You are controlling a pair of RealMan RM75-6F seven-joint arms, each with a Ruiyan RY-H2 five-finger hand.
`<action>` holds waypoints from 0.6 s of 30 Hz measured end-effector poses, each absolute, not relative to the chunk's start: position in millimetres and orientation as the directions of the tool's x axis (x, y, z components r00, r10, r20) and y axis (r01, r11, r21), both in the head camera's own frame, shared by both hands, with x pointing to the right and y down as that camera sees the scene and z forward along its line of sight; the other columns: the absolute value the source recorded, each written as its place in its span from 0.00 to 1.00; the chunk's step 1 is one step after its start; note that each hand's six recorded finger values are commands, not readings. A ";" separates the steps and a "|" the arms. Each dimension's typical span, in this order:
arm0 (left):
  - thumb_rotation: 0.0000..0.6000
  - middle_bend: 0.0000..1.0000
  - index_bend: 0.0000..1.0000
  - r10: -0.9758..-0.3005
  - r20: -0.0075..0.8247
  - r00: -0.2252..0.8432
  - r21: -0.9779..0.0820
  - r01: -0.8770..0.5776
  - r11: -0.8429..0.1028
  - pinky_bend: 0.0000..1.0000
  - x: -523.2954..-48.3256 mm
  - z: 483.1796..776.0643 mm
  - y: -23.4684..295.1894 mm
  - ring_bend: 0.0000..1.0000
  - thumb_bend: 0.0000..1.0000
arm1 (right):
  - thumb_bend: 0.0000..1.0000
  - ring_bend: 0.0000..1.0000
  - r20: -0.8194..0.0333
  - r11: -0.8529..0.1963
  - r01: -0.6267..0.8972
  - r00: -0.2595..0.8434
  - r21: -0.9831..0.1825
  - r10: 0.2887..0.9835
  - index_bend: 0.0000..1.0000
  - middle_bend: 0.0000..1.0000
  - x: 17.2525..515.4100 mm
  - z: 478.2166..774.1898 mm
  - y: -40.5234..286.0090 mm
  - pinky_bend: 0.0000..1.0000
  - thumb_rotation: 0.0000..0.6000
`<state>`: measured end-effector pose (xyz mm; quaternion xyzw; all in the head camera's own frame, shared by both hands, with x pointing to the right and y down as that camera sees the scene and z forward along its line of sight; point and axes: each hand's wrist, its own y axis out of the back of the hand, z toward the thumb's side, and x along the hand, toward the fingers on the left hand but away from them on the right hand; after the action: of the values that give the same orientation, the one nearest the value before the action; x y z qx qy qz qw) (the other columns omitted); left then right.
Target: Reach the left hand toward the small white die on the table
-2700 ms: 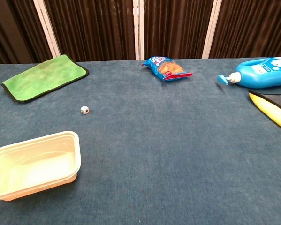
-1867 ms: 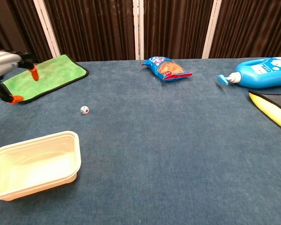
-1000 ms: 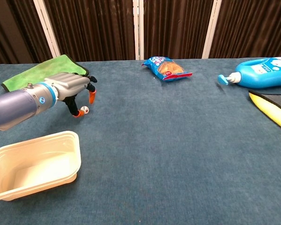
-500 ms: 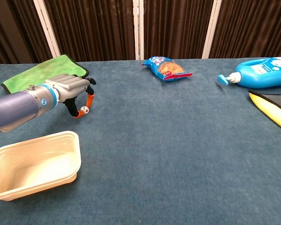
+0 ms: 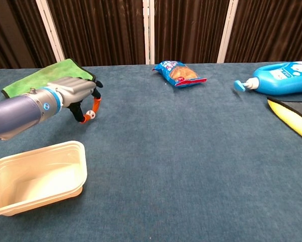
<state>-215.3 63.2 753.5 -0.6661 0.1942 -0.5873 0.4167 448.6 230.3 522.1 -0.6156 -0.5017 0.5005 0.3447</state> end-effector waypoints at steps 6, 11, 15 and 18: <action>1.00 0.00 0.57 -0.774 0.566 0.285 -0.824 0.160 -0.544 0.00 -210.0 719.4 64.6 0.00 0.47 | 0.09 0.00 -0.264 -0.251 0.272 -0.011 -0.929 0.965 0.06 0.00 450.3 519.5 229.8 0.00 1.00; 1.00 0.00 0.56 -0.798 0.515 0.314 -0.854 0.108 -0.508 0.00 -213.2 686.5 71.4 0.00 0.47 | 0.09 0.00 -0.274 -0.261 0.272 -0.012 -0.926 0.962 0.07 0.00 450.2 521.3 230.9 0.00 1.00; 1.00 0.00 0.54 -0.811 0.479 0.335 -0.874 0.092 -0.478 0.00 -218.8 663.9 77.2 0.00 0.47 | 0.09 0.00 -0.278 -0.265 0.269 -0.009 -0.926 0.961 0.07 0.00 448.9 522.3 231.8 0.00 1.00; 1.00 0.00 0.47 -0.814 0.458 0.357 -0.883 0.077 -0.463 0.00 -219.1 649.4 81.5 0.00 0.46 | 0.09 0.00 -0.274 -0.264 0.261 -0.002 -0.928 0.962 0.07 0.00 446.4 521.6 233.5 0.00 1.00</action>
<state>-219.1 81.5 649.4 -0.6932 0.2661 -0.5008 0.4448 446.4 233.5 521.6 -0.6151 -0.4972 0.5036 0.3477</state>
